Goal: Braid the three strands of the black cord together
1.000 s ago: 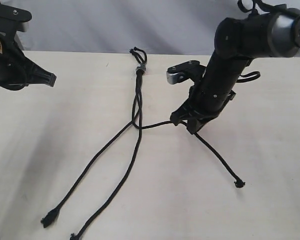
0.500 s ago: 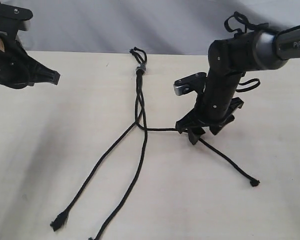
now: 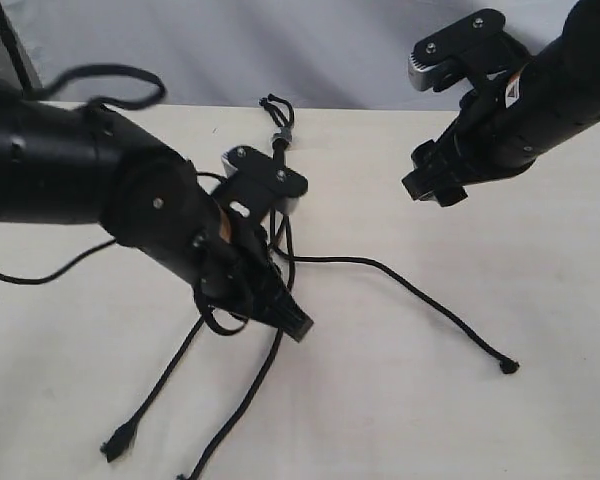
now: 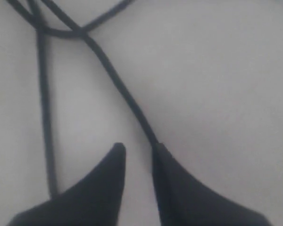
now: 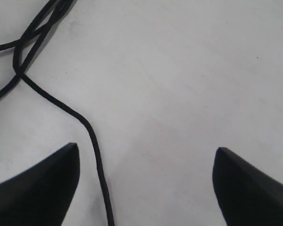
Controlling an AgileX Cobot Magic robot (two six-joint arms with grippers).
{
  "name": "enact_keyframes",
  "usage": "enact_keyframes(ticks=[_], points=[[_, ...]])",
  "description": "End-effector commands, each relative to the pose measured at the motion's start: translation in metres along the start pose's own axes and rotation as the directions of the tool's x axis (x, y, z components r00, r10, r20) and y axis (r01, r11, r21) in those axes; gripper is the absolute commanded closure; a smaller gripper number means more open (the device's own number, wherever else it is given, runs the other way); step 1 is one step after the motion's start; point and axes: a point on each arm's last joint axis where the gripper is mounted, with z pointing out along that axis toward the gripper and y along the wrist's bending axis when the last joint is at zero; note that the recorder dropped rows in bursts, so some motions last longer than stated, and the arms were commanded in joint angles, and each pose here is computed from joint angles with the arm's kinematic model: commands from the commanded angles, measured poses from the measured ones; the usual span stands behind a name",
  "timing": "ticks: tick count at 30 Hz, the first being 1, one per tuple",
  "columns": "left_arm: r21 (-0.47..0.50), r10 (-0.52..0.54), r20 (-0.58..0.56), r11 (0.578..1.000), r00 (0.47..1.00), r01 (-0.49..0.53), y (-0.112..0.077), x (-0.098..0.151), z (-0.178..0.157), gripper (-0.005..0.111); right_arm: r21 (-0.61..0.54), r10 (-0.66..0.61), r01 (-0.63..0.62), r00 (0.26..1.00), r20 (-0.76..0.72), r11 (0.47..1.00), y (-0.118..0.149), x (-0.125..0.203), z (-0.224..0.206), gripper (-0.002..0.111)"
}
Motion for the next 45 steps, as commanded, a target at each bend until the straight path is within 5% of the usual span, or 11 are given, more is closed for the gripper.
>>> enact_keyframes(ticks=[1,7,14,23,31,39,45], points=[[0.025,0.0,-0.036,1.0,0.999,0.001,-0.017,0.007,0.026,0.056,0.029,-0.021,0.02,0.998,0.061,0.999,-0.003,-0.001,-0.004,0.035],[0.022,0.0,-0.092,1.0,0.996,0.002,-0.02,0.016,0.055,0.055,0.032,-0.02,0.017,0.995,0.093,0.999,-0.003,-0.004,-0.005,0.035],[0.016,0.007,-0.135,1.0,0.991,-0.005,-0.02,0.023,0.067,0.106,0.032,-0.02,0.017,0.995,0.096,0.999,-0.003,-0.005,-0.005,0.035],[-0.016,0.09,-0.087,0.996,0.992,-0.092,-0.017,-0.004,0.026,0.107,0.032,-0.02,0.017,0.995,0.096,0.999,-0.003,-0.005,-0.005,0.035],[-0.203,0.186,-0.051,0.96,0.981,-0.192,0.038,-0.022,-0.01,0.107,0.031,-0.02,0.017,0.995,0.094,0.999,-0.003,-0.004,-0.004,0.035],[-0.255,0.078,-0.139,0.96,0.987,-0.112,0.098,-0.004,0.029,0.107,0.031,-0.017,0.014,0.994,0.107,0.999,-0.003,-0.005,-0.004,0.035],[-0.227,0.046,-0.235,0.969,0.971,-0.101,0.104,0.013,0.066,0.107,0.031,-0.017,0.014,0.993,0.113,0.999,-0.003,-0.006,-0.005,0.035]])
